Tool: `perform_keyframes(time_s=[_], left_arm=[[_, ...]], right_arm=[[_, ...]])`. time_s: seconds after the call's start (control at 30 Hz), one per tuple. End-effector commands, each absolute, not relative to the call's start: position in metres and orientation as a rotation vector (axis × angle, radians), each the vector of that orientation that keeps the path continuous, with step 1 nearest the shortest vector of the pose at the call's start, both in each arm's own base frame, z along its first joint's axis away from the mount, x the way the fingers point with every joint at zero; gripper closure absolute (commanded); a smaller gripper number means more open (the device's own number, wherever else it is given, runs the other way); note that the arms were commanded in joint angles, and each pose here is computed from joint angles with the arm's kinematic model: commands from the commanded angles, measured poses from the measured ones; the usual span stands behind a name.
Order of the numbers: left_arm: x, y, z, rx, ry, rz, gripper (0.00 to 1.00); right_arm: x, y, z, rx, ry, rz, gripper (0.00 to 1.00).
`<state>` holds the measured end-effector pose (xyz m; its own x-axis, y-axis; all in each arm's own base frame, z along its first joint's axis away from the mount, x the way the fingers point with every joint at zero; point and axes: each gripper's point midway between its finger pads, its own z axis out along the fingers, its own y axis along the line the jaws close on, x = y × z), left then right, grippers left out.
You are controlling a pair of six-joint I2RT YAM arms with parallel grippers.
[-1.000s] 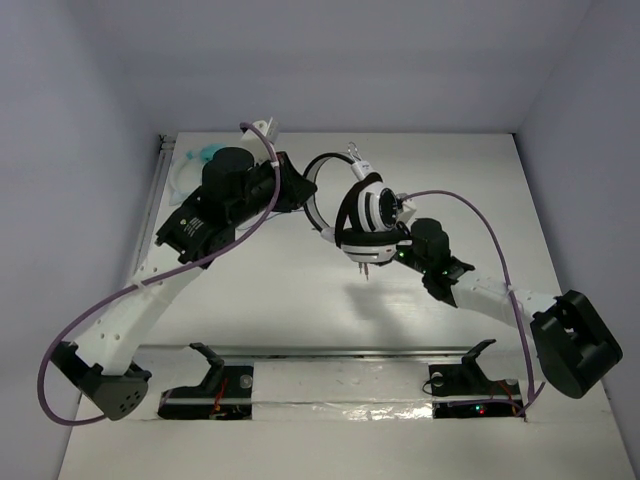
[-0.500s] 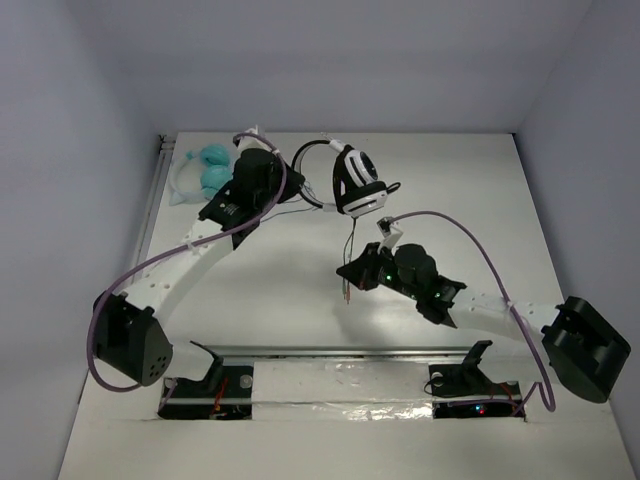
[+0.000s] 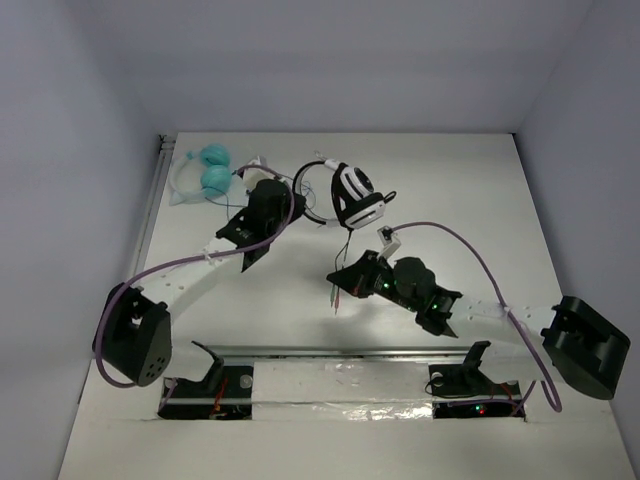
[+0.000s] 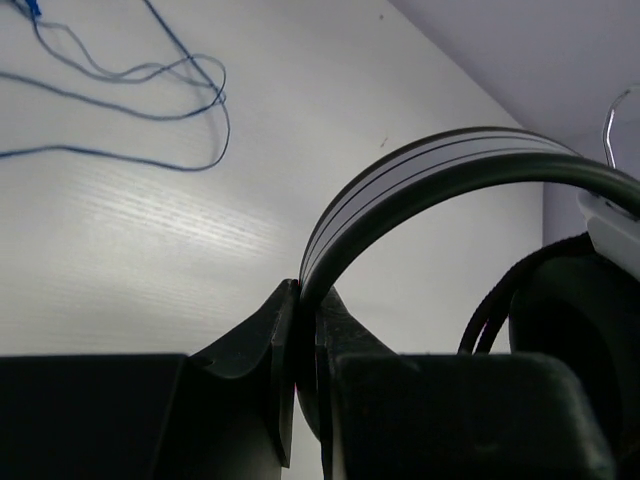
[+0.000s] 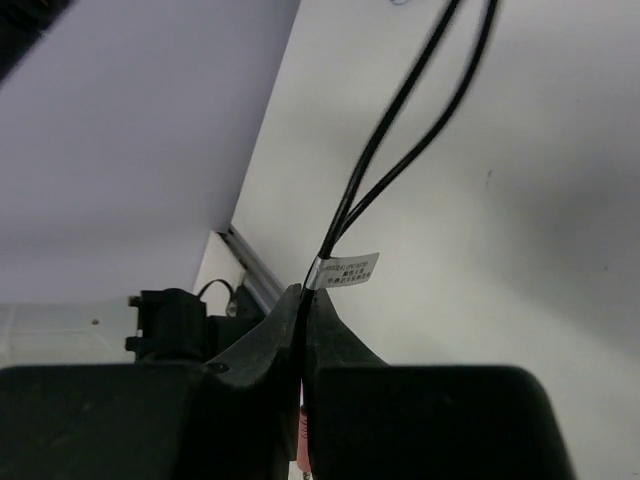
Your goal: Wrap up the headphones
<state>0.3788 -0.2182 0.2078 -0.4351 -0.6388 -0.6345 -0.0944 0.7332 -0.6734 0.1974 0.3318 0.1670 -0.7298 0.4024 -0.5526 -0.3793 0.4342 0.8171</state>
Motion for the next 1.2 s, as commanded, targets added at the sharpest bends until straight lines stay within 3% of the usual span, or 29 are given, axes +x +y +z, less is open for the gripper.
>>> perform_keyframes(time_s=[0.0,0.2,0.57,0.93,1.17], left_arm=[[0.379,-0.222,0.265,-0.634,1.692,-0.838,1.00],[0.339,-0.231,0.210,-0.573,1.814,-0.790,1.00],[0.287,-0.255,0.153,-0.474,1.986,-0.804,1.00],[0.270,-0.268,0.116,-0.419,2.111,-0.767,1.00],[0.270,-0.273,0.111,-0.409,2.142,-0.766,1.00]], right_arm=[[0.190,0.343,0.221,0.052,1.823,1.539,1.00],[0.211,0.340,0.248,0.195,1.767,1.517,0.97],[0.256,0.335,0.211,0.478,1.762,1.356,0.89],[0.289,0.326,0.176,0.583,1.805,1.093,0.62],[0.300,0.330,0.147,0.576,1.877,0.957,0.50]])
